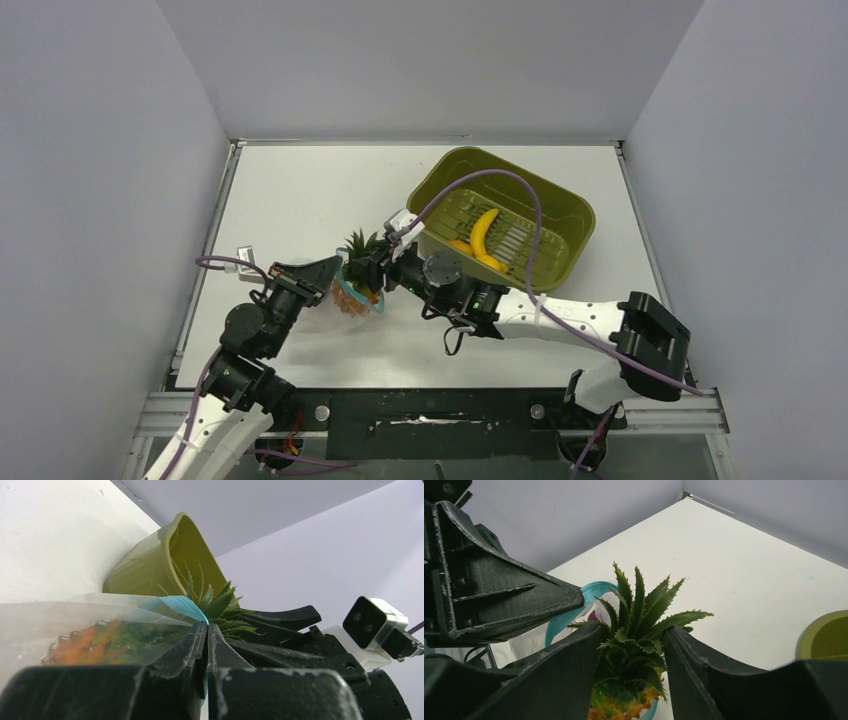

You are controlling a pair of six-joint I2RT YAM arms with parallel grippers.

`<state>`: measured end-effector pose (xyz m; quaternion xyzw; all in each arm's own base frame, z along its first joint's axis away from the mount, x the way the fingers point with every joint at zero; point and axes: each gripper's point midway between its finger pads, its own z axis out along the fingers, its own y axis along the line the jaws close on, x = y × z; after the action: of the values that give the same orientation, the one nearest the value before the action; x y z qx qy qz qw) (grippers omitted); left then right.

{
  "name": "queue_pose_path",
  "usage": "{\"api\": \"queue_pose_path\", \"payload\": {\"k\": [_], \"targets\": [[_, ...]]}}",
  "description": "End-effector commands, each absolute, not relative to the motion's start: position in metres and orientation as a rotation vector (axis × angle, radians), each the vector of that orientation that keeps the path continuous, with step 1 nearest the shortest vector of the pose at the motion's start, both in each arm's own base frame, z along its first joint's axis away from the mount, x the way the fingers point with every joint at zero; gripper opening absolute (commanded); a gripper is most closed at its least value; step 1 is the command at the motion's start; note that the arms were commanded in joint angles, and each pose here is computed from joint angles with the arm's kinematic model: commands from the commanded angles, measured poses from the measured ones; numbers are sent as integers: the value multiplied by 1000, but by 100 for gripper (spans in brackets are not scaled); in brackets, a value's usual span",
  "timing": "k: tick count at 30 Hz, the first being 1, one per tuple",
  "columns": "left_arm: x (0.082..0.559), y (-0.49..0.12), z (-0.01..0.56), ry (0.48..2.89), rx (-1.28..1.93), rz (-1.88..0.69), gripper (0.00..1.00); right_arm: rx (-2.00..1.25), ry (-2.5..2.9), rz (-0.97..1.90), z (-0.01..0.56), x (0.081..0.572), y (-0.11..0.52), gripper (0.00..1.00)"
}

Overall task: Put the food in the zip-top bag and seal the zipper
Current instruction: Place the fake fruit in the zipper food storage bag.

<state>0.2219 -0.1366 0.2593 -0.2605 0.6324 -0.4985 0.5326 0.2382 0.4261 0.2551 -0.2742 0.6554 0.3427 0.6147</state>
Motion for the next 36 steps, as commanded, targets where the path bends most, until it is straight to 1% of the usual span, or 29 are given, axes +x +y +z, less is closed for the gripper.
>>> {"api": "queue_pose_path", "payload": {"k": [1,4,9,14,18,21,23,27,30,34,36], "targets": [[216,-144,312,1337,-536,-1329,0,-632,1522,872,300,227,408,52],[215,-144,316,1296,-544,-1370,0,-619,1601,870,307,232,397,57],[215,-142,319,1263,-558,-1389,0,-610,1634,888,313,228,390,60],[215,-141,322,1261,-555,-1383,0,-485,1613,915,339,229,371,64],[214,-140,329,1258,-544,-1368,0,-434,1622,953,356,224,361,64],[213,-138,335,1245,-542,-1363,0,-379,1675,961,350,222,353,62],[213,-138,338,1241,-539,-1363,0,-359,1700,969,341,220,347,59],[212,-138,342,1242,-532,-1362,0,-346,1776,976,308,214,341,55],[211,-138,347,1239,-526,-1359,0,-306,1873,1014,283,214,336,49],[210,-136,357,1225,-511,-1352,0,-255,1961,1077,263,215,332,39],[209,-135,362,1216,-503,-1348,0,-239,1963,1115,260,215,333,36]]}}
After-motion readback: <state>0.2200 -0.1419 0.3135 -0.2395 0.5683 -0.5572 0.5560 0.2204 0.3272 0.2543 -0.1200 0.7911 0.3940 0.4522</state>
